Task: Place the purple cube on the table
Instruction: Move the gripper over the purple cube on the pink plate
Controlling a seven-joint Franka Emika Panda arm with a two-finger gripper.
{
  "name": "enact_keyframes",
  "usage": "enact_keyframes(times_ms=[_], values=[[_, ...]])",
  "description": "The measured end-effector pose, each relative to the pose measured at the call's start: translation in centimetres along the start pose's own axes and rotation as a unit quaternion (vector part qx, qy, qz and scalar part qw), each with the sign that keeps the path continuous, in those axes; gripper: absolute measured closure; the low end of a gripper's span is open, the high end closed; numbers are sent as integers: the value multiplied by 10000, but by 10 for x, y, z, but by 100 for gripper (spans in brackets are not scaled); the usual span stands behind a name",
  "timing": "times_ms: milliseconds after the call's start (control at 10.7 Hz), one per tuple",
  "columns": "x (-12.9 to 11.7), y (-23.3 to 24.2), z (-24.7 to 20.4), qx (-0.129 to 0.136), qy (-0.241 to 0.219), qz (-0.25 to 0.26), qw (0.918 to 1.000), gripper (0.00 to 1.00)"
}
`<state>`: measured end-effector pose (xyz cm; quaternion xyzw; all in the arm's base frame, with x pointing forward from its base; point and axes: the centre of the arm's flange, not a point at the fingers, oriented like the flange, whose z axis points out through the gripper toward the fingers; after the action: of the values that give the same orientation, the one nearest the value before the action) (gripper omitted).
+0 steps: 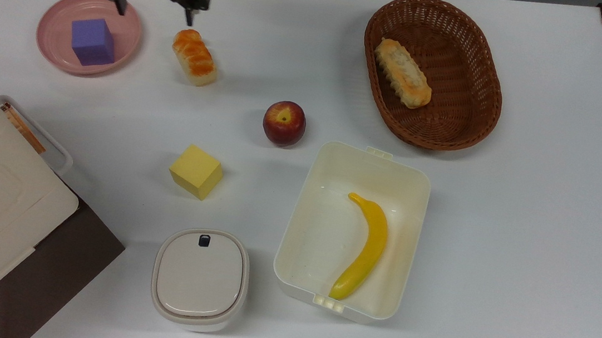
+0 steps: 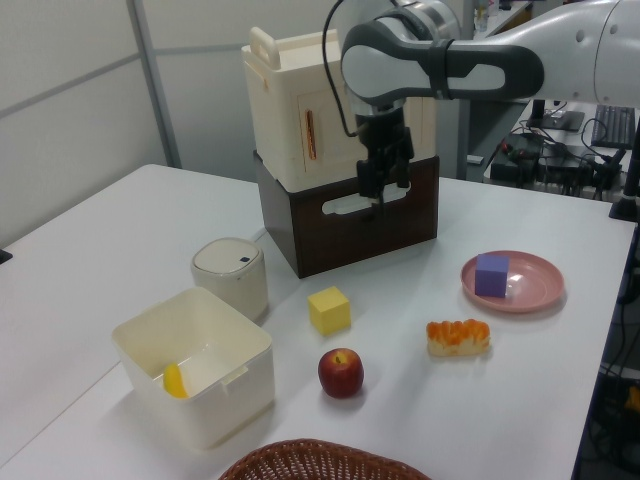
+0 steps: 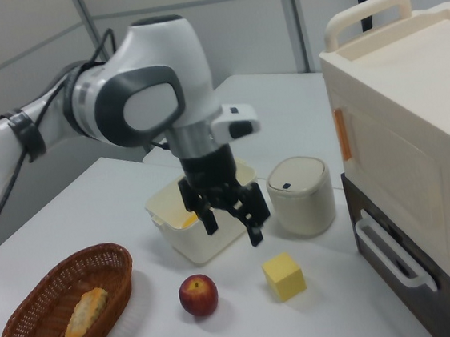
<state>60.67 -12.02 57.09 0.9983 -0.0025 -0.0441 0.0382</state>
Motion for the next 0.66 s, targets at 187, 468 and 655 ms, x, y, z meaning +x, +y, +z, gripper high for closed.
enact_keyframes(times_ms=[187, 468, 655], values=[[-7, 29, 12, 53, -149, -89, 9998, 0], [-24, 77, 36, 221, -468, -458, 9976, 0], [-34, 108, 60, 357, -659, -668, 9950, 0]])
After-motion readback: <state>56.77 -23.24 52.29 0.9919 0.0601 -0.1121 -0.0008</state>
